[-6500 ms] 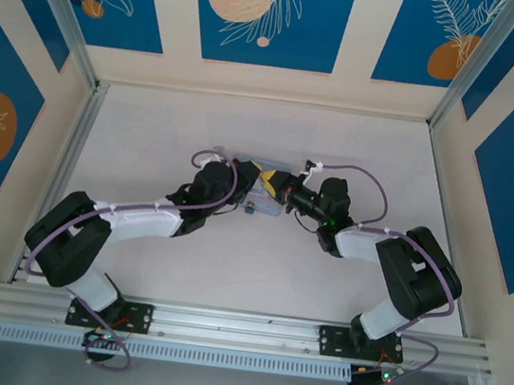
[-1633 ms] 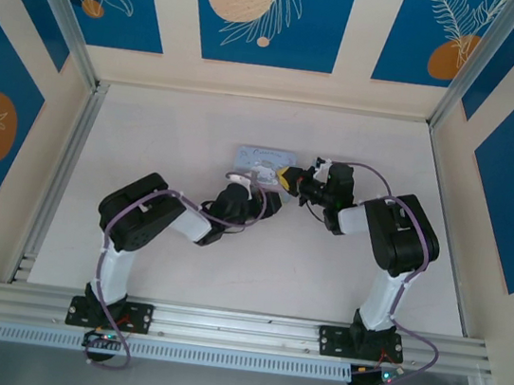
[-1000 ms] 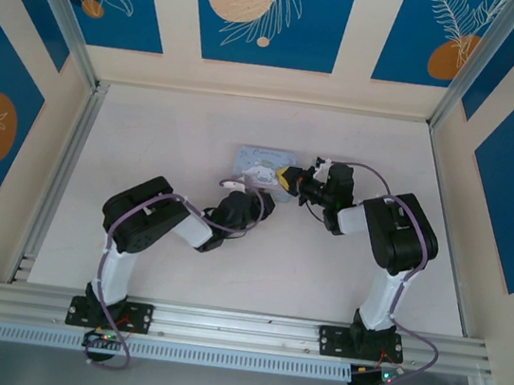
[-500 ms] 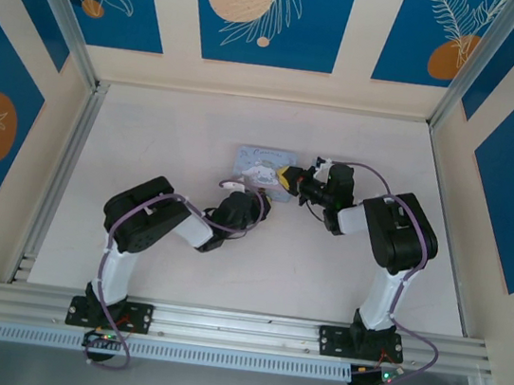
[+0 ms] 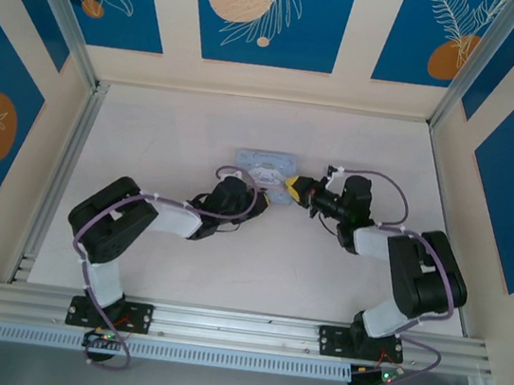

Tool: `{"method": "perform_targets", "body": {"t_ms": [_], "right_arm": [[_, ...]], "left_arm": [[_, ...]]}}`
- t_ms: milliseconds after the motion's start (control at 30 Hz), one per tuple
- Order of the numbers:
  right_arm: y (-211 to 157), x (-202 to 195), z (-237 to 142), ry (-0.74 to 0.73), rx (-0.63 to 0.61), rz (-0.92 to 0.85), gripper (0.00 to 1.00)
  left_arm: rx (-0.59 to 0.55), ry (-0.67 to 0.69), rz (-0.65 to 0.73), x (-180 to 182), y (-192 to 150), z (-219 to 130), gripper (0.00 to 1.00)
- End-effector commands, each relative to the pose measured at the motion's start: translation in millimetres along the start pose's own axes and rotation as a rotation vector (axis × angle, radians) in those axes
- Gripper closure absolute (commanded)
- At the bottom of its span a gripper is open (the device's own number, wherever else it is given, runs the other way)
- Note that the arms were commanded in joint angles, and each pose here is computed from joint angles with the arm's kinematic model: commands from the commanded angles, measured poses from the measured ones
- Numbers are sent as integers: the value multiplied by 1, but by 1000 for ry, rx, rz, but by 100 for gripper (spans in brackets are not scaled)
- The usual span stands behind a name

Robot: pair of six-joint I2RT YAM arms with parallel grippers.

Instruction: Unlock the padlock with the key

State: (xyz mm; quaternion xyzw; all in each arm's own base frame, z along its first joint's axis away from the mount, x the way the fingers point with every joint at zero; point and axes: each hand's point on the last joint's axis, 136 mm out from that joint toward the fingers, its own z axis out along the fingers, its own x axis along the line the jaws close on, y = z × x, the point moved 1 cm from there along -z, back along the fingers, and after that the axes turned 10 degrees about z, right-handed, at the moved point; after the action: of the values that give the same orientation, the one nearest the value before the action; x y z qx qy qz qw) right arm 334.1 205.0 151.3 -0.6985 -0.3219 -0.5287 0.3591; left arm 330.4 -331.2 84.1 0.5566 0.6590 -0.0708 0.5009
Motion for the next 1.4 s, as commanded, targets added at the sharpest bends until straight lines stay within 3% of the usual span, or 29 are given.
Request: {"method": "perform_targets", "body": {"t_ms": [0,433,667,1367], "right_arm": [[-19,-15,-16,-41,27,1,100],[-62,-29,-47,-89,-8,-11,100],[-61,-27,-45,-70,-40,6,100],[-48,-13,-26,-28,-72,59,100]], "left_arm": [[39,-77,-35,-24,11,-14,100],[86,-205,-74,-50,24,-39,100],[88,-261,-85,-68,32,-48,100],[70,-318,-171,-75,38,-58,100]]}}
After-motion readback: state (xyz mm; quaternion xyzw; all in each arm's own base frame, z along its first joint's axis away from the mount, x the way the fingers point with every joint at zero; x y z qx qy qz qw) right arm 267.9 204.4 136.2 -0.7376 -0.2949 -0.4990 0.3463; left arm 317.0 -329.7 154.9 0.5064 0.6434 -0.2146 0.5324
